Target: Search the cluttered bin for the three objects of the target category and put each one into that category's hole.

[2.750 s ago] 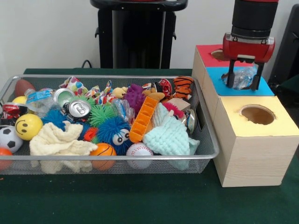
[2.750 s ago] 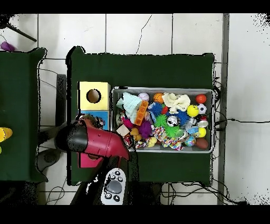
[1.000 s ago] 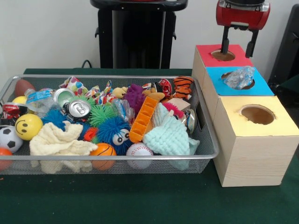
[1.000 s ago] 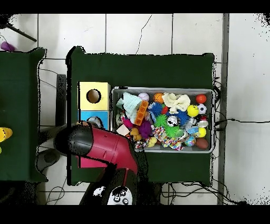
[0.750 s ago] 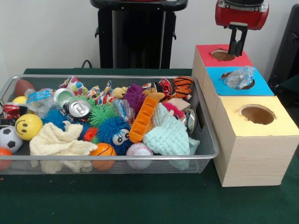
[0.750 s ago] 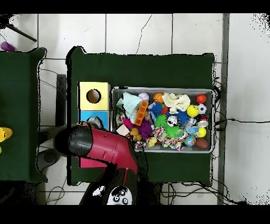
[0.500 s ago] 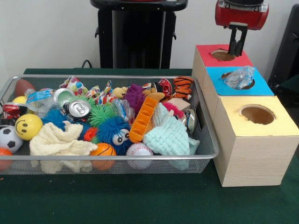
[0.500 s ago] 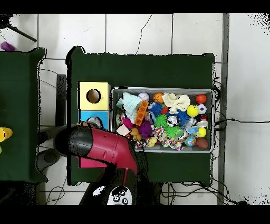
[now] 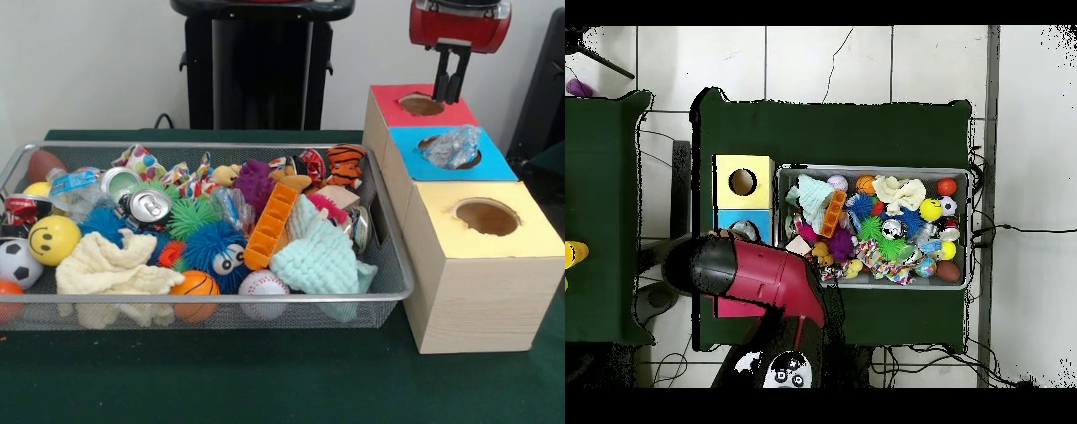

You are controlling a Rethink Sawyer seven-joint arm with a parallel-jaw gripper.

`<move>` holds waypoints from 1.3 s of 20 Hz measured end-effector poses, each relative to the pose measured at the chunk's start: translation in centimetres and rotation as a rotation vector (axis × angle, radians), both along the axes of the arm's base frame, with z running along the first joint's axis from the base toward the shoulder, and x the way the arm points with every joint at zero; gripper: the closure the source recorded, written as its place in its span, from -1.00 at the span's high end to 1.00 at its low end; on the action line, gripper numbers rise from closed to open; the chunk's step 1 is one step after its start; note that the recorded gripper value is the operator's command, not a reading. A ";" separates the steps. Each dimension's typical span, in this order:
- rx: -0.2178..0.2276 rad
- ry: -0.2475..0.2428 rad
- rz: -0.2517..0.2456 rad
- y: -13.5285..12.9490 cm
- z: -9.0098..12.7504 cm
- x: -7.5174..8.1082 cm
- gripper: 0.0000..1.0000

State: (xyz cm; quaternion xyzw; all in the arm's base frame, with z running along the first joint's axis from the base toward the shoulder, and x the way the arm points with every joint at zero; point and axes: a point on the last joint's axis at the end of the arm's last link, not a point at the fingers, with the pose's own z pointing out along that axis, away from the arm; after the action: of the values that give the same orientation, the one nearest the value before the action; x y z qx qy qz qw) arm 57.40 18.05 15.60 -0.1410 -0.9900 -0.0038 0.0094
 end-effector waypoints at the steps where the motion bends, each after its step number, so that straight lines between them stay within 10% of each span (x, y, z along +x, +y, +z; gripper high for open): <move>1: 0.000 -0.001 0.001 0.0 0.0 0.1 -1.00; 26: -0.023 -0.002 0.010 0.2 -3.1 -0.1 -1.00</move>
State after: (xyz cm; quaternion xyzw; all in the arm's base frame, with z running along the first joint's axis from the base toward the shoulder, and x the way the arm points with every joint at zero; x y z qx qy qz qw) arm 57.32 18.22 12.52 -0.1362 -0.9906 0.0075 0.0069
